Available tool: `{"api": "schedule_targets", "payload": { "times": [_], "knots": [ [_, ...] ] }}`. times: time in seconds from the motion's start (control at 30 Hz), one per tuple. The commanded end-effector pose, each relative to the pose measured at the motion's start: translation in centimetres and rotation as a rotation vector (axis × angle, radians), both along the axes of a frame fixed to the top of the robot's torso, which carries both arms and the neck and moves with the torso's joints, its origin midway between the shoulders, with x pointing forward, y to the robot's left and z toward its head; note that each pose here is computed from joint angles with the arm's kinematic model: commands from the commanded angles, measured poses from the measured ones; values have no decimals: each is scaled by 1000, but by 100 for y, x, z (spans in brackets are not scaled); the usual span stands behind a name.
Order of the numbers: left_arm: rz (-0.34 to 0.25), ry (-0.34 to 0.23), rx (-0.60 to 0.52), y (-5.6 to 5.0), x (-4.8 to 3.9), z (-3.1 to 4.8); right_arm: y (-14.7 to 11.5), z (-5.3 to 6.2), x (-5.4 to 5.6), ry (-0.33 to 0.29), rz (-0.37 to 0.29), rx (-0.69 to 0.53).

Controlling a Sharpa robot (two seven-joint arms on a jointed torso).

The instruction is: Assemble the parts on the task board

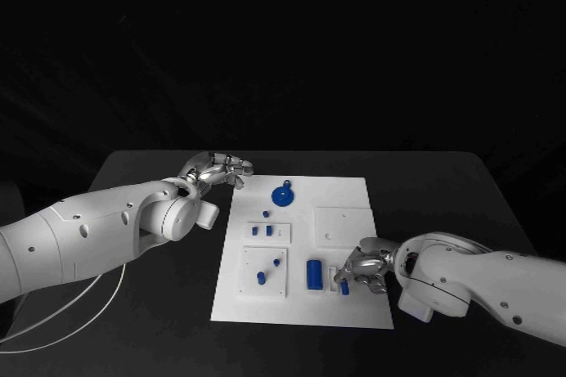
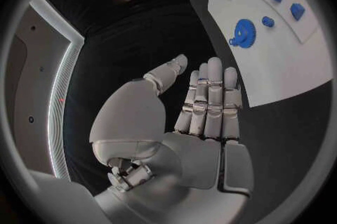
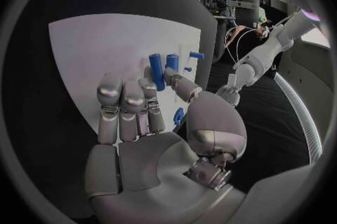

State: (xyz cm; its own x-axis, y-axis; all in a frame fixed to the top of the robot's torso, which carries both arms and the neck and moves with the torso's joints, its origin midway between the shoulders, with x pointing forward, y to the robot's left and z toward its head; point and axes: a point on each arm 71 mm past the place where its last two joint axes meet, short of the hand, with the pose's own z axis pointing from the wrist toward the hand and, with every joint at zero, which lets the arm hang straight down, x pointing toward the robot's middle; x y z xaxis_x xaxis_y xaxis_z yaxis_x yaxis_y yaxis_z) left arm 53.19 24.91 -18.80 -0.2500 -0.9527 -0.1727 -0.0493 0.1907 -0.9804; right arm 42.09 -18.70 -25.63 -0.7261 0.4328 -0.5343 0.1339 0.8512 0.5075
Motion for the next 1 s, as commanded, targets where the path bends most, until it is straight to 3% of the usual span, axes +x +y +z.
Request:
{"api": "schedule_targets", "payload": {
  "times": [0.03,0.27,0.67,1.0],
  "knots": [
    [-16,2,-10,-25,-5,6,7,13,-23,22,16,-11],
    [-19,3,-11,-31,-6,5,-6,-7,-8,46,18,-29],
    [-19,7,-10,-25,-8,2,-8,-50,99,24,-4,-59],
    [-18,9,-9,-20,-9,1,65,-58,115,10,10,-58]
  ]
}}
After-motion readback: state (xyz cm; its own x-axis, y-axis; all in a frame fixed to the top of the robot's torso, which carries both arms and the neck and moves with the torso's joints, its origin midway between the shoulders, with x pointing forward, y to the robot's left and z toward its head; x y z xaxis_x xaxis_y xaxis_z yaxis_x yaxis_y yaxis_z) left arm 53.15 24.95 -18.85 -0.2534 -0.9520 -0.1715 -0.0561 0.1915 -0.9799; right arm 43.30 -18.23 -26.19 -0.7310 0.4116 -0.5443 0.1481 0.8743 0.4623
